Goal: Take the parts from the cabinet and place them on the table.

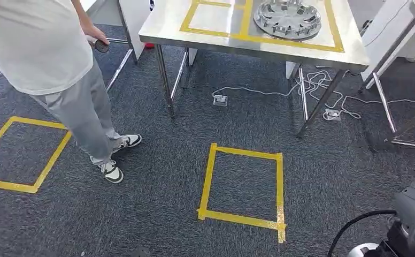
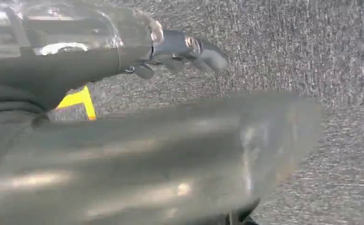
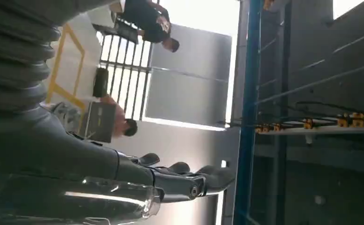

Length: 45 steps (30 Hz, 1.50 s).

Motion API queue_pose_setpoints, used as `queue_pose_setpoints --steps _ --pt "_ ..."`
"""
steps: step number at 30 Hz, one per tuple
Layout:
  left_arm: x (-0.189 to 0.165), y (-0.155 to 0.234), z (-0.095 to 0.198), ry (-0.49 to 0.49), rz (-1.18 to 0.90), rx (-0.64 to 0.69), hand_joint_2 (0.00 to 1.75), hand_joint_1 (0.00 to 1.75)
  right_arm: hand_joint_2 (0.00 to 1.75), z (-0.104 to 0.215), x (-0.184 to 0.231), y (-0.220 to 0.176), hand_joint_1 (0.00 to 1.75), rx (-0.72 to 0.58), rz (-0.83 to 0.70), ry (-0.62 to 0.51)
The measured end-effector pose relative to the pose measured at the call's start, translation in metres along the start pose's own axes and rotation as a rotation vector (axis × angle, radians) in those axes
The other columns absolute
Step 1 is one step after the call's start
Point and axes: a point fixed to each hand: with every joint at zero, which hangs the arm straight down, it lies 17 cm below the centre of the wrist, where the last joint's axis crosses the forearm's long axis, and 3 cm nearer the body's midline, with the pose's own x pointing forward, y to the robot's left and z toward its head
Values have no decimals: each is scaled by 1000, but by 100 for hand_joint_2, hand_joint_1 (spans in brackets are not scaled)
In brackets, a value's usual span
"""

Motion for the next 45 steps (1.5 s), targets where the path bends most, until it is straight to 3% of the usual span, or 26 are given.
queue_pose_setpoints --steps 25,32,45 --pt "-1 -3 1 -4 -3 -15 0 0 0 -2 7 -4 0 -4 15 -18" --pt "-7 -3 1 29 21 -23 0 0 0 -4 19 -3 0 -1 71 -69" --pt "5 8 -1 -36 9 18 0 0 0 -6 41 -2 0 -4 52 -149"
